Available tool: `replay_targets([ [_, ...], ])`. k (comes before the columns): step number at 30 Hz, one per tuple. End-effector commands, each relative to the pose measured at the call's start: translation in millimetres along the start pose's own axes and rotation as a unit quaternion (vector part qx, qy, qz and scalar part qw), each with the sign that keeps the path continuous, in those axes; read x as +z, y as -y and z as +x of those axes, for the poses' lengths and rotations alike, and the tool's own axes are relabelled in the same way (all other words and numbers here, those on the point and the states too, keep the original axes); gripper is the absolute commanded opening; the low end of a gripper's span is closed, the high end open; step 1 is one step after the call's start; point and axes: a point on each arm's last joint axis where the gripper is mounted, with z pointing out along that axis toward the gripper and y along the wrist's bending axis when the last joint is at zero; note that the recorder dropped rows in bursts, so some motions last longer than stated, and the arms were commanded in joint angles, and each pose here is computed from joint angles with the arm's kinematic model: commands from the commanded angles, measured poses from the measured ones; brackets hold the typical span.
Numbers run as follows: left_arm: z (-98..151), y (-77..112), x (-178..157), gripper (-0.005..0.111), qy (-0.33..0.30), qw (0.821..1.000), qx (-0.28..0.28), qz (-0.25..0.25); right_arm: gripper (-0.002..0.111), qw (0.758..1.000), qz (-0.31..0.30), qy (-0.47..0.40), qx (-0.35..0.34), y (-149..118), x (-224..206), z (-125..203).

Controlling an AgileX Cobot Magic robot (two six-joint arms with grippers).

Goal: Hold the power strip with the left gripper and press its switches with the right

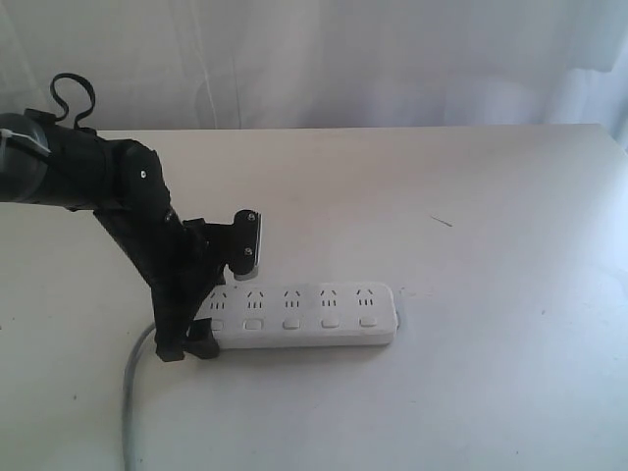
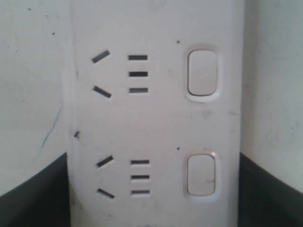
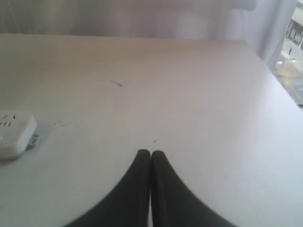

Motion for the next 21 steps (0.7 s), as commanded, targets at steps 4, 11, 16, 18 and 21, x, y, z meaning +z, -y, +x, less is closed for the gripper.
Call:
replay_targets([
  [4, 5, 9.8, 14, 0.0, -0.016, 0.999, 0.004, 0.042, 0.0, 0.976, -0.009, 0.219, 0.016, -1, -9, -38],
  [11, 5, 9.8, 14, 0.0, -0.016, 0.999, 0.004, 0.042, 0.0, 0.916, -0.012, 0.4, 0.016, -1, -29, -66],
  [16, 5, 9.8, 14, 0.0, -0.016, 0.999, 0.006, 0.042, 0.0, 0.887, -0.084, 0.421, 0.167, -1, -34, -70],
  [18, 5, 9.8, 14, 0.0, -0.016, 0.999, 0.006, 0.042, 0.0, 0.876, -0.108, 0.416, 0.219, -1, -34, -70],
  [21, 5, 9.8, 14, 0.0, -0.016, 0.999, 0.006, 0.042, 0.0, 0.849, -0.145, 0.422, 0.282, -1, -36, -72],
])
